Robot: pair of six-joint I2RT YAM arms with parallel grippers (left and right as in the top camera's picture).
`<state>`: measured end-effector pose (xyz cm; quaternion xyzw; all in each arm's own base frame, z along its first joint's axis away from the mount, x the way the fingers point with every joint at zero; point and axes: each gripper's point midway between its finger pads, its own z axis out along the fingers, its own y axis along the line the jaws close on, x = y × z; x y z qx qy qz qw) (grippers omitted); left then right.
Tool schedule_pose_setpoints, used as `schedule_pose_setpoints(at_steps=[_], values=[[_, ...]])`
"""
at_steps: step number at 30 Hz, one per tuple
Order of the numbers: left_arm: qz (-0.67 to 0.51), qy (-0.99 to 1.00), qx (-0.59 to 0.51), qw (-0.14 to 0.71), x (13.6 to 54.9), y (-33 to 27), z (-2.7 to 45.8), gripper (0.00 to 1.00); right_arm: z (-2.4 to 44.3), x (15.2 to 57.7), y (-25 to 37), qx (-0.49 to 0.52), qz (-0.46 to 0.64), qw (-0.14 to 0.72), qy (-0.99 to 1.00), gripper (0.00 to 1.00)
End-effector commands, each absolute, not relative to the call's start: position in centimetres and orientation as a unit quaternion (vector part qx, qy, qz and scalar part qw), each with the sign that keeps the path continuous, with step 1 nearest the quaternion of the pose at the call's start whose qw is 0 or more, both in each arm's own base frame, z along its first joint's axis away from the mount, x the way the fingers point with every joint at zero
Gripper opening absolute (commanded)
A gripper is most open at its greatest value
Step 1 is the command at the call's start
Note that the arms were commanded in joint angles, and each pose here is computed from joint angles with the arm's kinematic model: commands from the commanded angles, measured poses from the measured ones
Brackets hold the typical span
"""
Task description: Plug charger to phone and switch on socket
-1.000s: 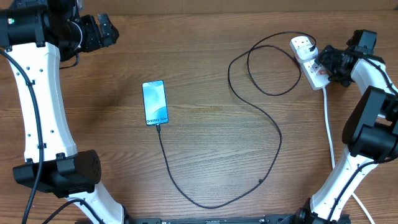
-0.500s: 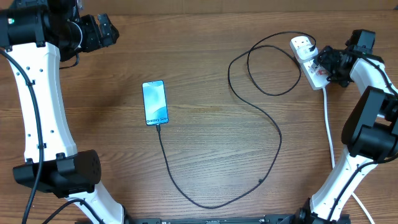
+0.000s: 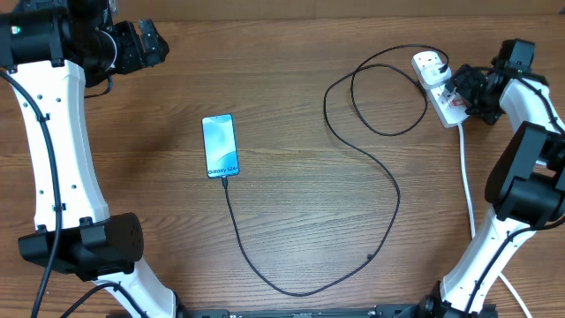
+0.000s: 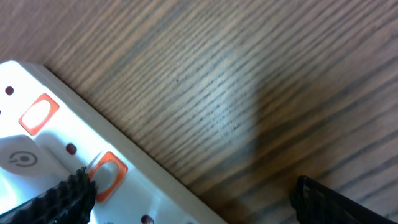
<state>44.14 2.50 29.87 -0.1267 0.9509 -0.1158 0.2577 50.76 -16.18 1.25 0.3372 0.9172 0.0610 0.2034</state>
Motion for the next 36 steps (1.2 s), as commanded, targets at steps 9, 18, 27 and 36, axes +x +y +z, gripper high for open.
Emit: schedule_pose_setpoints(at_steps=[9,18,27,36], values=[[-0.115,0.952,-0.126,0.254,44.3,2.5,29.5,1.0,7.2,49.5,-19.7,0.366,0.026,0.177,0.913,1.0],[-0.115,0.952,-0.126,0.254,44.3,2.5,29.5,0.99,23.7,47.6,-16.8,0.338,0.046,0.279,0.898,1.0],[-0.115,0.952,-0.126,0.254,44.3,2.5,29.5,0.99,36.8,37.8,-8.5,0.284,0.157,0.336,0.884,1.0],[-0.115,0.952,-0.126,0.254,44.3,2.5,29.5,0.99,41.4,26.7,-3.7,0.251,0.162,0.35,0.888,1.0]])
